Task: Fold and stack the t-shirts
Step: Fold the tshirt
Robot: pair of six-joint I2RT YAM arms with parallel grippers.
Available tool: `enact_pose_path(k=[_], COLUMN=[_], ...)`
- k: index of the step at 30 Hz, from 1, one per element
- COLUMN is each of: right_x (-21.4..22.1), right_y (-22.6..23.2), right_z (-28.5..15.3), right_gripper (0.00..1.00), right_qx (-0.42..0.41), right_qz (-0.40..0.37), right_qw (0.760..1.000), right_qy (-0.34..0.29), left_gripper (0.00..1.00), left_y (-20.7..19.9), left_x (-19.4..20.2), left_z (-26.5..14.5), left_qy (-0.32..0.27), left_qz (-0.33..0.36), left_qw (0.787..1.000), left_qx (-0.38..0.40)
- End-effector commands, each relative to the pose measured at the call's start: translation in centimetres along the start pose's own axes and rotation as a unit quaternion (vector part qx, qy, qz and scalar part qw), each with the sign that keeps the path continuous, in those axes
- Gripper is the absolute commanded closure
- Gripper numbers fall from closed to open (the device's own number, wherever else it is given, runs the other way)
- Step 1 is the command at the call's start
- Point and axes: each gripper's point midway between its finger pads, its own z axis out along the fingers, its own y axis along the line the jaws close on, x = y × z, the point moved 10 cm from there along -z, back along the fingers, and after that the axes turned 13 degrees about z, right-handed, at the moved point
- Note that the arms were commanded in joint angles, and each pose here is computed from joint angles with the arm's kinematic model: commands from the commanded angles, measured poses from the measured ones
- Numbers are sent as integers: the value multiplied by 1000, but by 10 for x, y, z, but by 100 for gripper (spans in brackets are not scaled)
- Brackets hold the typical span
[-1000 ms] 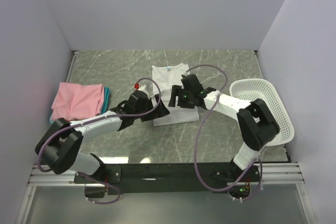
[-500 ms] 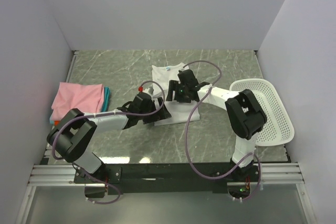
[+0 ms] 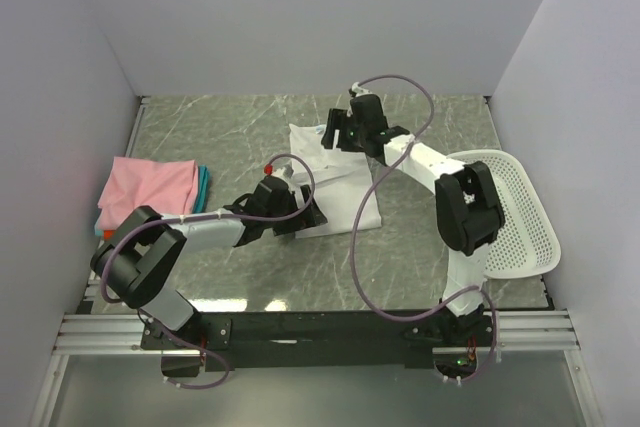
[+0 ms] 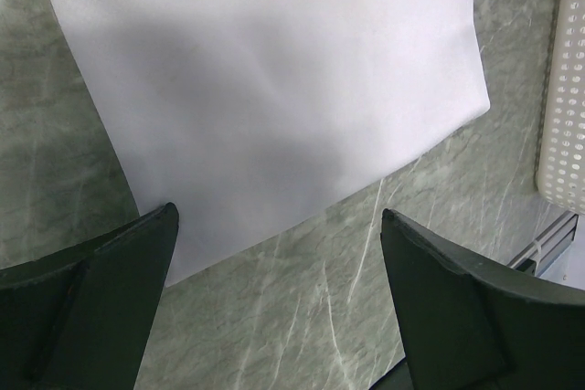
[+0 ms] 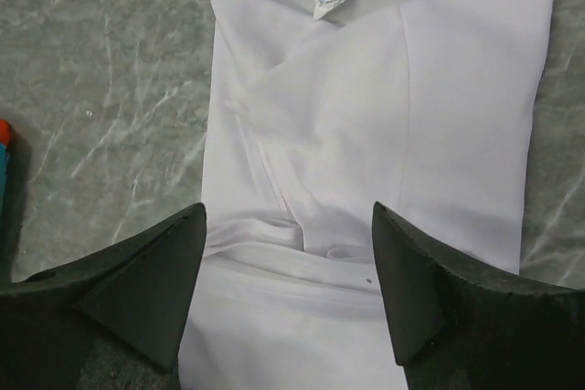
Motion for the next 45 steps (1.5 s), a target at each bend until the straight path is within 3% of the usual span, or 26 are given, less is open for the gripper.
enact_pose_path(k=[1,12,16,23,35,40,45], right_x=[-15,58,79,104,136,144,149], right_y=[12,-45,-68,-83,-106,-113,-115], right_z=[-34,-113,-126,-129,-120,-117,-115], right_gripper=[21,20,20,23,41,46,57], right_qx=[-2,88,161,179,211,221,217], right_qz=[-25,44,75,120,131,132,134], right_qw=[999,995,984,976,966,963,963], right_qy=[-32,5,9,27,75,81,89], left_gripper=[0,1,1,2,26,43,48], left_y=[4,-12,-2,11,16,18,20], left_x=[7,-8,0,12,20,23,25], left_z=[-2,-29,-39,-42,-27,-20,-15], left_qy=[13,-26,-33,-35,-4,7,18], left_qz=[11,17,-2,-30,-34,-35,-34], left_qw=[1000,1000,999,996,996,996,995], left_qx=[-4,-2,-38,-79,-85,-82,-89])
